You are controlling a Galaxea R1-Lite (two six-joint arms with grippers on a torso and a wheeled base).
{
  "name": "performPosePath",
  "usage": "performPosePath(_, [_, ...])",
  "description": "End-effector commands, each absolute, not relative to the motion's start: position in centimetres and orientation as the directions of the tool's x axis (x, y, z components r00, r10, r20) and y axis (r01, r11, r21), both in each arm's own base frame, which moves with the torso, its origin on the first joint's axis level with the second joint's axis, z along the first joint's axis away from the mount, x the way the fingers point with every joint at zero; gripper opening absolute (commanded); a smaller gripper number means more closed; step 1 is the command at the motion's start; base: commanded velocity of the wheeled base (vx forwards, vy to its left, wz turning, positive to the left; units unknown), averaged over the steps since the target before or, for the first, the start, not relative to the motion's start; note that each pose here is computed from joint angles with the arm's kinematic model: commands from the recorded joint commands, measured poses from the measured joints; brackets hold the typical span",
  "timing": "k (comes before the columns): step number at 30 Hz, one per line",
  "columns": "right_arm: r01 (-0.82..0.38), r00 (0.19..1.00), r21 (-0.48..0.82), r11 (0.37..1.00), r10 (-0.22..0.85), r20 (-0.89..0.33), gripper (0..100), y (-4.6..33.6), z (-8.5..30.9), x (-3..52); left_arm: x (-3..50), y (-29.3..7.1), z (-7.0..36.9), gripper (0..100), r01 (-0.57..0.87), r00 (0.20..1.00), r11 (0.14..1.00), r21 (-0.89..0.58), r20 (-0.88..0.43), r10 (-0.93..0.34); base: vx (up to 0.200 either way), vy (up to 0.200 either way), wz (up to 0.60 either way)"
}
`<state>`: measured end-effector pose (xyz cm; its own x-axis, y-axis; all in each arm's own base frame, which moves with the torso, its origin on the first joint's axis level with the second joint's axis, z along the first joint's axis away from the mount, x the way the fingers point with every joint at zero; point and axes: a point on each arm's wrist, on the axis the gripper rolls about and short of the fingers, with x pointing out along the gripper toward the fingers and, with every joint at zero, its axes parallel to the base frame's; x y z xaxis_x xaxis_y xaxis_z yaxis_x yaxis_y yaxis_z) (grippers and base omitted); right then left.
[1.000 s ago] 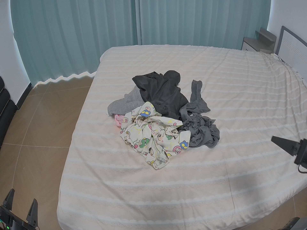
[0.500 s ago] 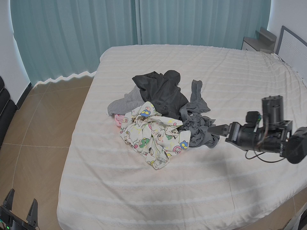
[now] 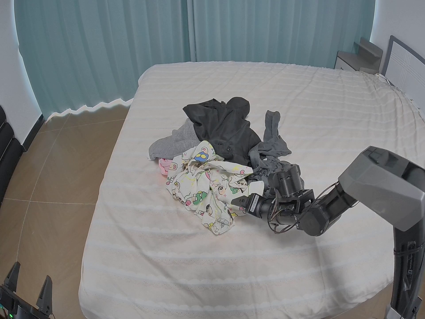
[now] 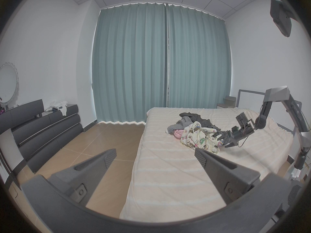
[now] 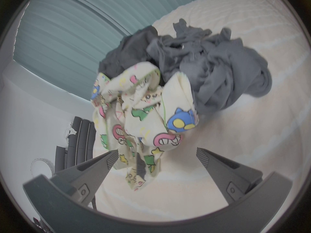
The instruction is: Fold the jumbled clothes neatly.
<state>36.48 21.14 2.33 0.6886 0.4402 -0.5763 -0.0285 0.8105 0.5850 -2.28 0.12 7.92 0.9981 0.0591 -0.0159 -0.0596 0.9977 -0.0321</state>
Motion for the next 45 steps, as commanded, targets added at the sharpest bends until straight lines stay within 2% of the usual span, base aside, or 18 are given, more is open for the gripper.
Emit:
performPosePath(1, [-0.001,0.661,0.563,0.826,0.423,-0.62,100,21.8,-1.0,37.1,-2.3,0.1,7.5,100,-0.06,0.998,0.998,-0.033,-0.017,0.06,0.0,0.0,0.0])
performPosePath(6, [0.027,0.714,0.56,0.828,0.376,-0.591,100,20.8,0.1,38.2,-2.3,0.1,7.5,100,-0.06,0.998,0.998,-0.033,-0.017,0.06,0.0,0.0,0.0])
performPosePath(14, [0.029,0.739,0.572,0.82,0.368,-0.564,100,20.0,1.7,38.4,-2.3,0.1,7.5,100,-0.06,0.998,0.998,-0.033,-0.017,0.06,0.0,0.0,0.0])
performPosePath(23, [-0.013,0.788,0.582,0.813,0.367,-0.495,100,21.4,-0.7,40.2,-2.3,0.1,7.5,100,-0.06,0.998,0.998,-0.034,-0.017,0.06,0.0,0.0,0.0])
performPosePath(34, [-0.03,0.83,0.568,0.823,0.337,-0.444,100,23.1,-1.0,41.6,-2.3,0.1,7.5,100,-0.06,0.998,0.998,-0.034,-0.017,0.06,0.0,0.0,0.0])
performPosePath(35, [-0.03,0.829,0.564,0.825,0.336,-0.447,0,23.2,-1.1,41.6,-2.3,0.1,7.5,100,-0.06,0.998,0.998,-0.034,-0.017,0.06,0.0,0.0,0.0])
performPosePath(45, [-0.003,0.814,0.557,0.831,0.326,-0.481,0,22.8,-0.3,39.7,-2.3,0.1,7.5,100,-0.06,0.998,0.998,-0.034,-0.017,0.06,0.0,0.0,0.0])
